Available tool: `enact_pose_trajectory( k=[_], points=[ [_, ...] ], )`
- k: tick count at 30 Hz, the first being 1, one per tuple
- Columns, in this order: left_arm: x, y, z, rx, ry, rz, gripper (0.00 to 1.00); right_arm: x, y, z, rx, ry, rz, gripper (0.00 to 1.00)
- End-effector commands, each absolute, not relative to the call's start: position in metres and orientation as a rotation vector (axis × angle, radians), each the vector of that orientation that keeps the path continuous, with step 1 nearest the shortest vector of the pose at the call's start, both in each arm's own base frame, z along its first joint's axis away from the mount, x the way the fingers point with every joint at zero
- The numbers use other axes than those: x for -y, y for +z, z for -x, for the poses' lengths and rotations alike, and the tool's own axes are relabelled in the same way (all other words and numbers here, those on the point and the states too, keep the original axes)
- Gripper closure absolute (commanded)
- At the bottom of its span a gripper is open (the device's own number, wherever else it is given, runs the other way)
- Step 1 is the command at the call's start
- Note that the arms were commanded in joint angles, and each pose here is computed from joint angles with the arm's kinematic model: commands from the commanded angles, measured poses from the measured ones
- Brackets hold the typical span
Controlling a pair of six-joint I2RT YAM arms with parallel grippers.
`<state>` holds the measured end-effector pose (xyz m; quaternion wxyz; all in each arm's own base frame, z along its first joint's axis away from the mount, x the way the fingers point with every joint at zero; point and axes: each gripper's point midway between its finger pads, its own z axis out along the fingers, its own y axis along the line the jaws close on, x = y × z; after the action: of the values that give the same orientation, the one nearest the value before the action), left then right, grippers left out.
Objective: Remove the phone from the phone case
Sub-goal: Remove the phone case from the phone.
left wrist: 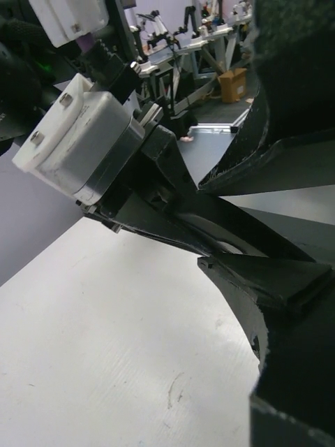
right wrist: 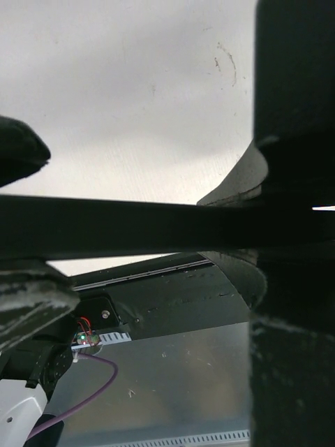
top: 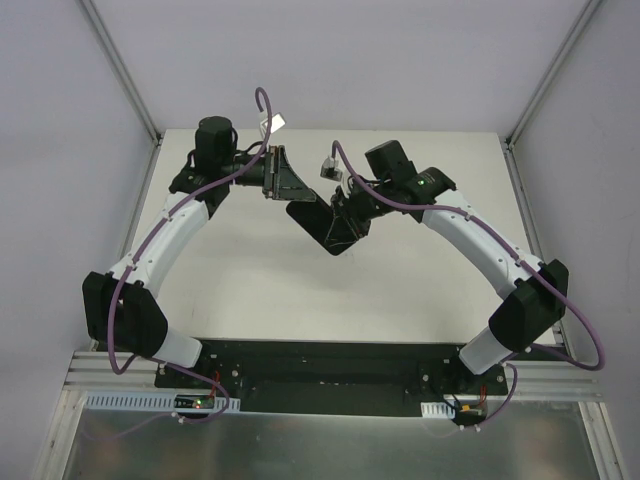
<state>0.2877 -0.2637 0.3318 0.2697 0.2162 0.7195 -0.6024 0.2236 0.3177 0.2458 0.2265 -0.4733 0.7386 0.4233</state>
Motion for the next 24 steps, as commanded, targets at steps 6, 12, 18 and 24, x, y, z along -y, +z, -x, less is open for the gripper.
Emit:
enact_pose_trajectory(
  k=[6, 12, 18, 24],
  points=[
    [0.276, 0.329, -0.299, -2.002, -1.687, -0.479, 0.91, -0.327, 0.271, -0.229, -1.917, 1.031, 1.341, 1.0],
    [0.285, 0.293, -0.321, -2.173, -1.802, -0.136, 1.0, -0.334, 0.27, -0.239, -1.933, 0.896, 1.325, 1.0],
    [0.288, 0.255, -0.332, -2.294, -1.859, 0.182, 1.0, -0.334, 0.265, -0.25, -1.951, 0.743, 1.299, 1.0],
    [0.283, 0.219, -0.332, -2.461, -1.763, 0.451, 1.0, -0.337, 0.264, -0.255, -1.943, 0.633, 1.305, 1.0]
  ],
)
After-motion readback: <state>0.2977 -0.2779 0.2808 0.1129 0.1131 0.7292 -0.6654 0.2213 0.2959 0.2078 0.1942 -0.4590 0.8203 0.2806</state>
